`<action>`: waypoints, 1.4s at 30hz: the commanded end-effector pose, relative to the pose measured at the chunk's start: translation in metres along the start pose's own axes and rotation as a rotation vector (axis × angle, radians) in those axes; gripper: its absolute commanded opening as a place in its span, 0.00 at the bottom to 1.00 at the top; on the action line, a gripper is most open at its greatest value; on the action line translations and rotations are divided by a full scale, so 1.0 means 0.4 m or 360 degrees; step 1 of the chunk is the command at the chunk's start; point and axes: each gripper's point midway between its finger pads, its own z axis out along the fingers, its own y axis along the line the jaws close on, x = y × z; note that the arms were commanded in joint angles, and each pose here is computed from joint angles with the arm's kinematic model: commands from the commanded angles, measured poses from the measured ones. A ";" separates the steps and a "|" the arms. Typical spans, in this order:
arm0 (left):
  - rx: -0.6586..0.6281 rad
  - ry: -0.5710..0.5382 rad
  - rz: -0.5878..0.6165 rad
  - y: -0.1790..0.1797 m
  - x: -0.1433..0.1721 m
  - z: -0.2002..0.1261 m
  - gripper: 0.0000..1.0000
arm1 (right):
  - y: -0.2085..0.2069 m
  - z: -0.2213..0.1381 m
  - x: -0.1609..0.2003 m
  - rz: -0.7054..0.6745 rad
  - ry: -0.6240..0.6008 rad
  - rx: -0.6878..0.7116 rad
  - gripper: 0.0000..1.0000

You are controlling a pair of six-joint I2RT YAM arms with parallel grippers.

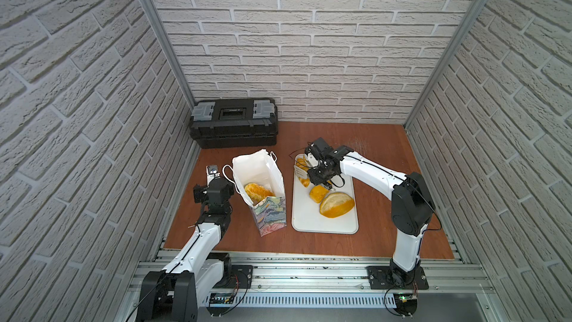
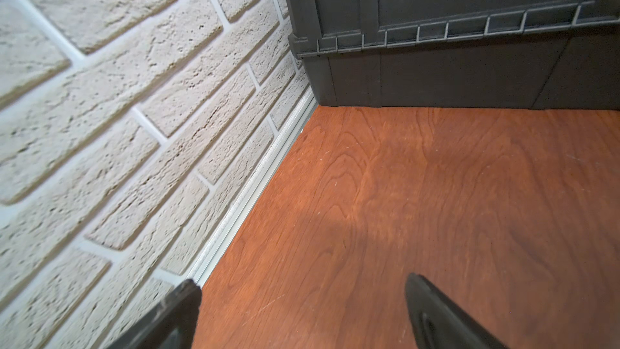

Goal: Pack bread into a paper bag
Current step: Pick up the fake bread from the plate, then place the fake bread in the paper bag.

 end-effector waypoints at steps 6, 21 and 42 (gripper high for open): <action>-0.0013 -0.0047 -0.0027 0.007 -0.016 0.000 0.98 | 0.007 -0.040 -0.027 0.0016 -0.0082 -0.0047 0.25; -0.0006 -0.0049 -0.0032 0.006 -0.018 -0.002 0.98 | 0.008 -0.349 -0.090 -0.0052 -0.0515 -0.0070 0.26; -0.0003 -0.0049 -0.0039 0.005 -0.017 -0.002 0.98 | 0.087 -0.707 -0.200 -0.0221 -0.1025 -0.0219 0.26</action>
